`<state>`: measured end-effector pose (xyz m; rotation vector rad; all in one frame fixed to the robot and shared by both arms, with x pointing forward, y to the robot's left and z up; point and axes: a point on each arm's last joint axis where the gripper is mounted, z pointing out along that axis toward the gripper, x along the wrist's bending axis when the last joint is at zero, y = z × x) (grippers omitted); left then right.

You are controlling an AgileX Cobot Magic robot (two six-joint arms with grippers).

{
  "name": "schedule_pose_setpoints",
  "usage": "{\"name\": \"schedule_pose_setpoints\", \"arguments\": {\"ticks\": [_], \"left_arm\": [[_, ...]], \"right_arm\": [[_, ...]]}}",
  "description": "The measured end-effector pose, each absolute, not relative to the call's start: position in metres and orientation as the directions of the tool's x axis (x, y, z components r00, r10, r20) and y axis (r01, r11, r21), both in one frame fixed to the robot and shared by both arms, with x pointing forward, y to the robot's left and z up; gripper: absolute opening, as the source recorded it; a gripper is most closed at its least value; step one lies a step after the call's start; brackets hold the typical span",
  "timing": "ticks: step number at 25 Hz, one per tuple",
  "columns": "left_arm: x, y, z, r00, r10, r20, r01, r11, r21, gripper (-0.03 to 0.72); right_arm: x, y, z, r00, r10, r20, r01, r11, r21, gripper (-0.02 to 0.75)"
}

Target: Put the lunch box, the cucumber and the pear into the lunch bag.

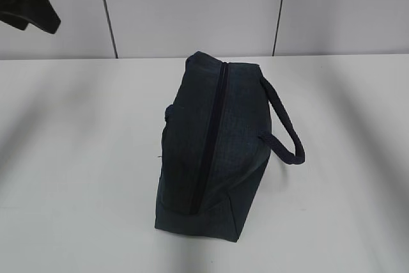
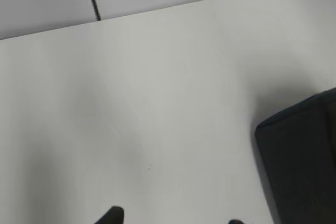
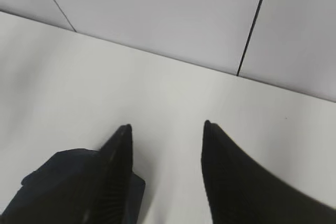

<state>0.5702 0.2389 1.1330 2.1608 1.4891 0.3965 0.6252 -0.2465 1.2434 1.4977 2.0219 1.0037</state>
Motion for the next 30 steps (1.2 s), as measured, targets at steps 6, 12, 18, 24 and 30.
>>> {"name": "schedule_pose_setpoints", "arguments": {"ticks": [6,12,18,24,30], "left_arm": [[0.550,0.253,1.156,0.303,0.950,0.075,0.781,-0.293,0.551,0.365],[0.521,0.256,1.184,0.297,0.952,0.068,0.745,-0.275,0.608,0.365],[0.483,0.262,1.203,0.284,0.957,0.060,0.738,-0.258,0.623,0.365],[0.422,0.271,1.201,0.261,0.964,0.046,0.731,-0.228,0.643,0.365],[0.347,0.281,1.179,0.231,0.973,0.014,0.699,-0.176,0.693,0.364]], "right_arm": [[0.573,-0.251,1.292,-0.325,0.945,0.042,0.534,0.147,0.833,0.342],[0.518,-0.256,1.302,-0.321,0.946,0.038,0.536,0.148,0.831,0.342],[0.446,-0.264,1.290,-0.301,0.953,0.023,0.563,0.158,0.811,0.340],[0.366,-0.276,1.266,-0.257,0.966,-0.019,0.556,0.164,0.815,0.337],[0.293,-0.283,1.227,-0.227,0.974,-0.011,0.532,0.133,0.836,0.334]]}}
